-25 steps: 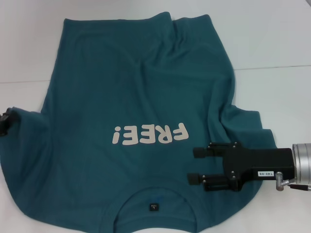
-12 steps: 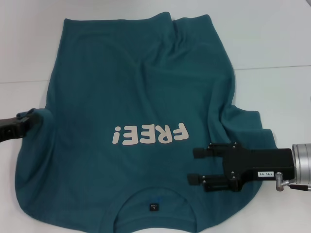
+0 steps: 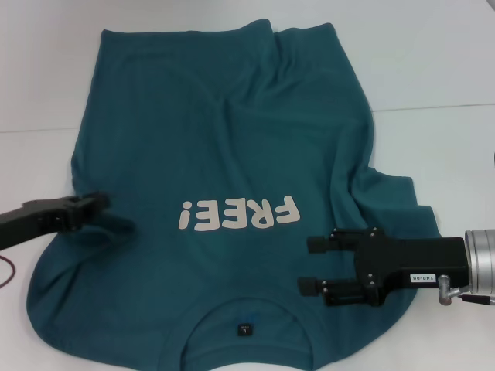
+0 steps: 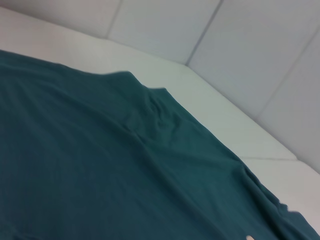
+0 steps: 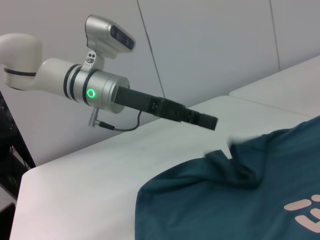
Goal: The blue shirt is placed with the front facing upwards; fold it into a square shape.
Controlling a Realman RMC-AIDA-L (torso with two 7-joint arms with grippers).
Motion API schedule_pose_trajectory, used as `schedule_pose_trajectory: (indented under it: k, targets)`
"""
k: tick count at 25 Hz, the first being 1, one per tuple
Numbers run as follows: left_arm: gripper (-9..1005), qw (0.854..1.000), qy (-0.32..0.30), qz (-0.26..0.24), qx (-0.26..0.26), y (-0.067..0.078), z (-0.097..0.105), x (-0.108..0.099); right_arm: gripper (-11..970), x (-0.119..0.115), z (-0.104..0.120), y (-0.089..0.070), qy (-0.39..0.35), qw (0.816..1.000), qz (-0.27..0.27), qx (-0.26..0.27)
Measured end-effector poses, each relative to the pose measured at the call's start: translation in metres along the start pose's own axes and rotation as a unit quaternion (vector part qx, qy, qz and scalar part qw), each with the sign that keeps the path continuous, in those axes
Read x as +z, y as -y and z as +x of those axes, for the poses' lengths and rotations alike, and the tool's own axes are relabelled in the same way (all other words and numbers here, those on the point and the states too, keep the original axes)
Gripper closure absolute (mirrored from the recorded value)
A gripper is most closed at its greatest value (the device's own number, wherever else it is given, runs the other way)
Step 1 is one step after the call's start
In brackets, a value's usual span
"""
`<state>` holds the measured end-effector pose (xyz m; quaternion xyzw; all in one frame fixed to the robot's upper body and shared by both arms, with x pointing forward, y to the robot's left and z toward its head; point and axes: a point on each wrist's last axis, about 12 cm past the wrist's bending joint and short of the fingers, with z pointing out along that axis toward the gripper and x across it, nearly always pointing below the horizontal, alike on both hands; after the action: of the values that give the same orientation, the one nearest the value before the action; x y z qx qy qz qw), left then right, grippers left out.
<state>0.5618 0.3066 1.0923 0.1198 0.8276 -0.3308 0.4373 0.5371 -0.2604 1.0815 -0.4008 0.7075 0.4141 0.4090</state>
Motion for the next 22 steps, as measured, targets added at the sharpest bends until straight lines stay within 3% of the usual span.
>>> schedule_pose_trajectory:
  k: [3, 10, 13, 22]
  targets:
    - [902, 1.0, -0.012, 0.01, 0.005, 0.005, 0.001, 0.007, 189, 0.0, 0.0, 0.0, 0.0, 1.0, 0.0, 0.0]
    - [596, 1.0, -0.017, 0.008, 0.015, 0.005, 0.002, 0.008, 191, 0.0, -0.001, 0.0, 0.0, 1.0, -0.001, -0.001]
    - [471, 1.0, -0.014, -0.006, 0.021, 0.001, 0.005, 0.003, 192, 0.0, -0.001, 0.0, 0.0, 1.0, -0.001, -0.001]
    - [259, 0.996, -0.007, -0.082, 0.026, -0.019, 0.014, -0.014, 194, 0.0, -0.001, 0.0, 0.001, 1.0, 0.0, -0.001]
